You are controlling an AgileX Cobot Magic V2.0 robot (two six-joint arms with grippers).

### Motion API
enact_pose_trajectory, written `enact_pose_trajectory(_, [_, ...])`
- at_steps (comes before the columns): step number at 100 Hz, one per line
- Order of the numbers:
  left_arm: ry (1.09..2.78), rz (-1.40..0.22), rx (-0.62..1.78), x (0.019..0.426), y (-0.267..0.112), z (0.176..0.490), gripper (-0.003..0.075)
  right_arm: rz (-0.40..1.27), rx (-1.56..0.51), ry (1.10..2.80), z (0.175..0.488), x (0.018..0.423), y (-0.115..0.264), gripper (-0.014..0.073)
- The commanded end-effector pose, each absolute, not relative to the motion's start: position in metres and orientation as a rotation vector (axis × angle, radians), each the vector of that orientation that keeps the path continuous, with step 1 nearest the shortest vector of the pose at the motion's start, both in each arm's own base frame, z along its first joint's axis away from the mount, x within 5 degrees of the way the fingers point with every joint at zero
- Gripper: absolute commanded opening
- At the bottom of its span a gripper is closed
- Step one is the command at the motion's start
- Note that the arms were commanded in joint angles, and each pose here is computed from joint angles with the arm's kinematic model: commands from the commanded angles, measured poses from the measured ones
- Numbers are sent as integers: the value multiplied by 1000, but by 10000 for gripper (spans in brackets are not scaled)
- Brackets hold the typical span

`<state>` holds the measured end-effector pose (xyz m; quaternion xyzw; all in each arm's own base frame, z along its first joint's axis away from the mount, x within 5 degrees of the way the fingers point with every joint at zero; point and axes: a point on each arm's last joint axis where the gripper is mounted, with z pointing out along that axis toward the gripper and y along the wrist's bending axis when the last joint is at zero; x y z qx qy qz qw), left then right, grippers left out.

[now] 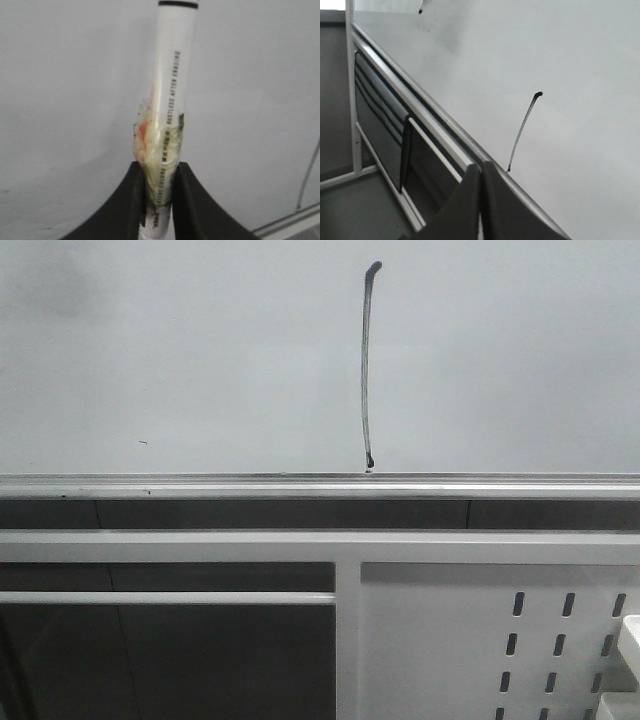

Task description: Write number 1 on whiteboard

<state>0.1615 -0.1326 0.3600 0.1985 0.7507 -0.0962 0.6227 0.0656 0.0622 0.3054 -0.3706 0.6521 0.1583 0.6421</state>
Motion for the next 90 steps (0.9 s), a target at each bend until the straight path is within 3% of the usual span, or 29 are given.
enact_pose_trajectory(1, [1626, -392, 621, 148, -155, 367, -20, 327, -727, 1403, 322, 70, 57, -50])
enact_pose_trajectory(9, [1665, -543, 660, 143, -174, 354, -20, 320, -711, 1393, 324, 71, 57, -50])
enact_pose_trajectory(28, [1820, -568, 599, 157, -195, 321, -20, 321, -712, 1394, 324, 71, 57, -50])
enact_pose_trajectory(43, [1753, -503, 472, 169, -194, 324, -20, 321, -714, 1395, 324, 71, 57, -50])
enact_pose_trajectory(52, [1669, -553, 330, 174, -193, 333, -20, 323, -717, 1397, 323, 71, 57, -50])
enact_pose_trajectory(62, [1565, -603, 376, 173, -200, 339, -20, 323, -718, 1398, 323, 71, 57, -50])
enact_pose_trajectory(90, [1676, -618, 230, 183, -203, 302, -20, 323, -718, 1398, 323, 71, 57, -50])
